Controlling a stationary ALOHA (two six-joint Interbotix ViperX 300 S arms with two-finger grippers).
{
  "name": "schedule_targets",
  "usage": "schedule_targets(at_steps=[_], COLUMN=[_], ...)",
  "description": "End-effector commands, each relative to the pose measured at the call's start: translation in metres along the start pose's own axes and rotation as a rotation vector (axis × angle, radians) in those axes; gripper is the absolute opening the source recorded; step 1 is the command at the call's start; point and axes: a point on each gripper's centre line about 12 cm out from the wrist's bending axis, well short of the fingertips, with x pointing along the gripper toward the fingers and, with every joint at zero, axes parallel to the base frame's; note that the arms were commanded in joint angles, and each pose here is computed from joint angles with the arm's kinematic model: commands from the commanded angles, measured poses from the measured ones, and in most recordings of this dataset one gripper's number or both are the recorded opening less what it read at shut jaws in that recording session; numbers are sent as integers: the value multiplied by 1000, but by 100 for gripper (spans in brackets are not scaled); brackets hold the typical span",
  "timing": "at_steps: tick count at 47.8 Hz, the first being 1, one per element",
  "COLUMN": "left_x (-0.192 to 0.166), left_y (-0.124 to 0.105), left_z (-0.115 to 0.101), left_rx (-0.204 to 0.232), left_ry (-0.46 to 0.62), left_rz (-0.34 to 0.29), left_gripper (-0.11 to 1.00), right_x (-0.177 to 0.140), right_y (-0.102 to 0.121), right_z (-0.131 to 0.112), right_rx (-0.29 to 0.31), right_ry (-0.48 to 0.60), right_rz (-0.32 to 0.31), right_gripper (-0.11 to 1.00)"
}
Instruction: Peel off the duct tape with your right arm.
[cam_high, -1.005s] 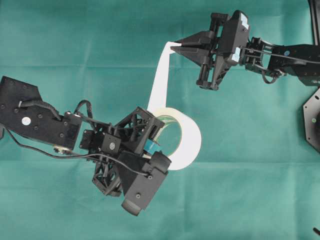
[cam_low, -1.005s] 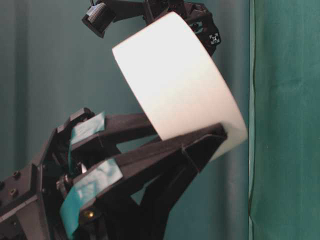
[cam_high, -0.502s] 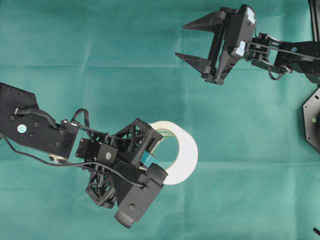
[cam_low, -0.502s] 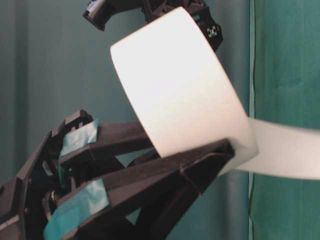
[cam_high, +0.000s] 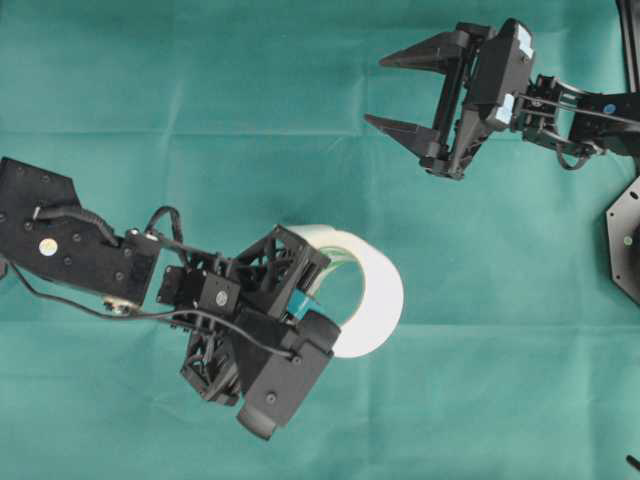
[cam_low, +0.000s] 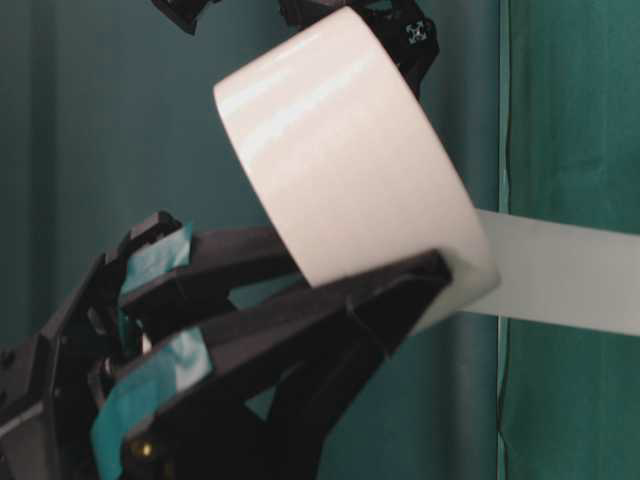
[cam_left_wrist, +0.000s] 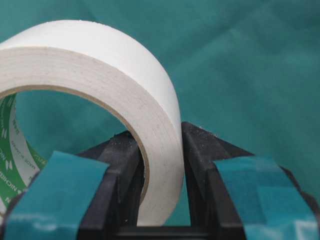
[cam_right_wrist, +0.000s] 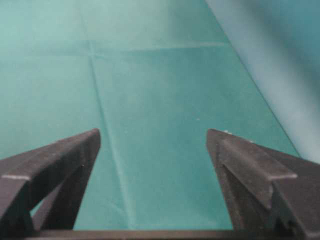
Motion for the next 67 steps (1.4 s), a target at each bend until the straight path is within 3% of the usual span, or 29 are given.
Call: schedule_targets(at_steps=[1, 32, 52, 67], left_x=[-21, -55, -83, -93], left_y=[11, 41, 48, 54], left_z=[18, 21, 16, 1], left_rx=[-1, -38, -44, -58], left_ry=[-83, -386, -612, -659], left_rz=[43, 247, 383, 442], left_gripper=[20, 20, 20, 20], right_x=[-6, -50, -59, -62], right_y=[2, 28, 66, 87], right_z=[10, 10, 15, 16], right_rx=[1, -16, -37, 28], right_ry=[-37, -94, -128, -139], right_rz=[5, 90, 223, 301], right_gripper=[62, 62, 62, 62])
